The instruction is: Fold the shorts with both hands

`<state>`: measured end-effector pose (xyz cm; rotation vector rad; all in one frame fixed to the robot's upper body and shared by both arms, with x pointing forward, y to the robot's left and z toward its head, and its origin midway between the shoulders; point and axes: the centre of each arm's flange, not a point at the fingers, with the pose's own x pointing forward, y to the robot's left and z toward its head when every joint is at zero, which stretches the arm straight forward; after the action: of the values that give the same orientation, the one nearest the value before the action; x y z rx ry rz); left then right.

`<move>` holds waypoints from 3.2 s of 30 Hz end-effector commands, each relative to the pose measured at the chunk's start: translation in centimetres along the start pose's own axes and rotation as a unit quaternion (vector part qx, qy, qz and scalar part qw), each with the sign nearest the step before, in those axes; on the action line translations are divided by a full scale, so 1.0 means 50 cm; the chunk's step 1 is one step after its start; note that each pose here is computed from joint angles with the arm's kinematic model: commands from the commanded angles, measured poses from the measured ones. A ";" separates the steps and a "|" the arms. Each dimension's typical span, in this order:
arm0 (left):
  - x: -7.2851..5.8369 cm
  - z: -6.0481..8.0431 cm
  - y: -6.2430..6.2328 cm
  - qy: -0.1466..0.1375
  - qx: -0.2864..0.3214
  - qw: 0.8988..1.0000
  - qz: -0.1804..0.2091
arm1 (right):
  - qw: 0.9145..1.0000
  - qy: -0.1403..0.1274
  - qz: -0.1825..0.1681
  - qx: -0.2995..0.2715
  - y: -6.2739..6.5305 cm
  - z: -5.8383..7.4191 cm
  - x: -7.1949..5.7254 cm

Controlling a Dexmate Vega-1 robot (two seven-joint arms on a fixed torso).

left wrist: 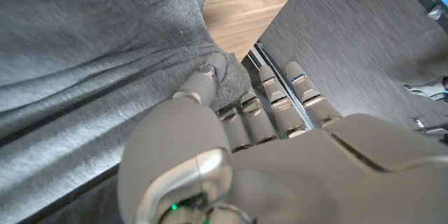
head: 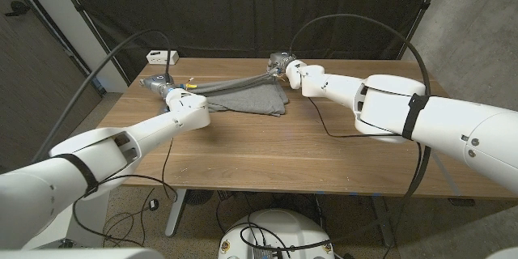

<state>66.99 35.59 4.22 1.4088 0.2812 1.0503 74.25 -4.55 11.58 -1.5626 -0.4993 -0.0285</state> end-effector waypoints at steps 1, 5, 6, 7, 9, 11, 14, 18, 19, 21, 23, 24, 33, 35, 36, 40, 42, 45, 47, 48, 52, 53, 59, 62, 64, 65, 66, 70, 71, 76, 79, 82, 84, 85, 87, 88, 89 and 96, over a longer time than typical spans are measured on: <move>-0.017 0.006 -0.012 0.077 -0.009 0.996 0.044 | 0.999 0.008 -0.030 0.035 0.002 0.003 -0.004; -0.021 0.002 -0.011 0.097 -0.011 0.993 0.062 | 0.998 0.010 -0.045 0.049 -0.001 0.003 -0.005; -0.022 0.000 -0.011 0.102 -0.012 0.993 0.066 | 0.997 0.010 -0.050 0.049 -0.002 0.003 -0.006; -0.023 -0.001 -0.011 0.107 -0.013 0.992 0.072 | 0.997 0.009 -0.052 0.047 -0.003 0.002 -0.006; -0.024 -0.003 -0.010 0.114 -0.011 0.990 0.082 | 0.997 0.009 -0.056 0.046 -0.002 0.002 -0.006; -0.025 -0.004 -0.009 0.120 -0.012 0.988 0.091 | 0.997 0.008 -0.067 0.045 -0.003 0.000 -0.008; -0.028 -0.006 -0.004 0.131 -0.017 0.986 0.106 | 0.994 0.007 -0.088 0.057 -0.008 -0.005 -0.011; -0.031 -0.012 0.007 0.136 -0.027 0.981 0.132 | 0.987 -0.002 -0.151 0.060 -0.016 -0.012 -0.025; -0.031 -0.014 0.010 0.137 -0.026 0.981 0.136 | 0.986 -0.003 -0.161 0.053 -0.017 -0.013 -0.027; -0.029 -0.017 0.015 0.140 -0.020 0.980 0.140 | 0.985 -0.005 -0.162 0.056 -0.020 -0.016 -0.026; -0.028 -0.021 0.019 0.140 -0.021 0.979 0.144 | 0.984 -0.004 -0.170 0.060 -0.022 -0.018 -0.028; -0.029 -0.022 0.021 0.137 -0.020 0.980 0.145 | 0.982 -0.007 -0.180 0.055 -0.022 -0.018 -0.030; -0.051 -0.039 0.033 0.062 -0.060 0.988 0.130 | 0.952 -0.067 -0.289 0.076 -0.028 -0.011 -0.076; -0.055 -0.047 0.035 0.046 -0.074 0.989 0.120 | 0.949 -0.076 -0.293 0.086 -0.028 -0.010 -0.092; -0.058 -0.050 0.036 0.039 -0.081 0.989 0.115 | 0.950 -0.079 -0.287 0.089 -0.028 -0.009 -0.098; -0.060 -0.069 0.043 -0.004 -0.115 0.990 0.078 | 0.951 -0.081 -0.281 0.098 -0.025 -0.004 -0.124; -0.059 -0.078 0.046 -0.022 -0.133 0.989 0.053 | 0.954 -0.084 -0.267 0.107 -0.025 -0.001 -0.135; -0.058 -0.089 0.049 -0.051 -0.150 0.987 0.027 | 0.955 -0.092 -0.253 0.123 -0.021 0.003 -0.153; -0.059 -0.094 0.050 -0.067 -0.157 0.985 0.016 | 0.957 -0.102 -0.240 0.129 -0.021 0.007 -0.166; -0.059 -0.096 0.051 -0.075 -0.160 0.984 0.009 | 0.957 -0.104 -0.233 0.137 -0.020 0.009 -0.172; -0.063 -0.102 0.056 -0.097 -0.155 0.983 -0.001 | 0.958 -0.121 -0.210 0.152 -0.013 0.015 -0.193; -0.065 -0.103 0.057 -0.102 -0.155 0.983 -0.001 | 0.959 -0.120 -0.203 0.156 -0.012 0.017 -0.196; -0.068 -0.113 0.068 -0.134 -0.153 0.979 -0.023 | 0.955 -0.159 -0.164 0.190 0.000 0.021 -0.226; -0.071 -0.120 0.070 -0.149 -0.159 0.976 -0.032 | 0.955 -0.164 -0.165 0.182 0.007 0.028 -0.243; -0.073 -0.124 0.072 -0.156 -0.164 0.973 -0.040 | 0.954 -0.174 -0.162 0.182 0.011 0.031 -0.252; -0.073 -0.127 0.072 -0.160 -0.166 0.972 -0.045 | 0.954 -0.177 -0.163 0.180 0.013 0.032 -0.255; -0.073 -0.129 0.071 -0.163 -0.170 0.971 -0.051 | 0.953 -0.175 -0.162 0.187 0.017 0.034 -0.260; -0.072 -0.139 0.069 -0.177 -0.177 0.965 -0.075 | 0.954 -0.191 -0.151 0.177 0.027 0.042 -0.271; -0.072 -0.141 0.068 -0.180 -0.179 0.964 -0.083 | 0.954 -0.197 -0.145 0.172 0.030 0.044 -0.273; -0.067 -0.152 0.063 -0.200 -0.187 0.954 -0.120 | 0.959 -0.205 -0.129 0.149 0.050 0.050 -0.281; -0.063 -0.155 0.061 -0.216 -0.185 0.948 -0.141 | 0.961 -0.208 -0.126 0.131 0.061 0.055 -0.285; -0.057 -0.154 0.059 -0.232 -0.183 0.941 -0.164 | 0.962 -0.206 -0.130 0.125 0.069 0.058 -0.289; -0.054 -0.152 0.058 -0.243 -0.181 0.936 -0.177 | 0.961 -0.211 -0.133 0.117 0.075 0.059 -0.290; -0.052 -0.151 0.058 -0.245 -0.180 0.935 -0.182 | 0.964 -0.205 -0.129 0.109 0.076 0.062 -0.290; -0.049 -0.149 0.057 -0.248 -0.180 0.932 -0.192 | 0.964 -0.205 -0.128 0.111 0.082 0.064 -0.291; -0.049 -0.149 0.056 -0.250 -0.179 0.931 -0.196 | 0.965 -0.204 -0.125 0.111 0.084 0.064 -0.291; -0.048 -0.148 0.056 -0.251 -0.178 0.930 -0.199 | 0.964 -0.202 -0.133 0.108 0.089 0.065 -0.293; -0.045 -0.141 0.054 -0.261 -0.157 0.928 -0.215 | 0.969 -0.201 -0.112 0.094 0.109 0.077 -0.293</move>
<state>59.16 37.99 4.00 1.1786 -0.0145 0.4186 61.80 -5.80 3.07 -1.2660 -0.9898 0.1455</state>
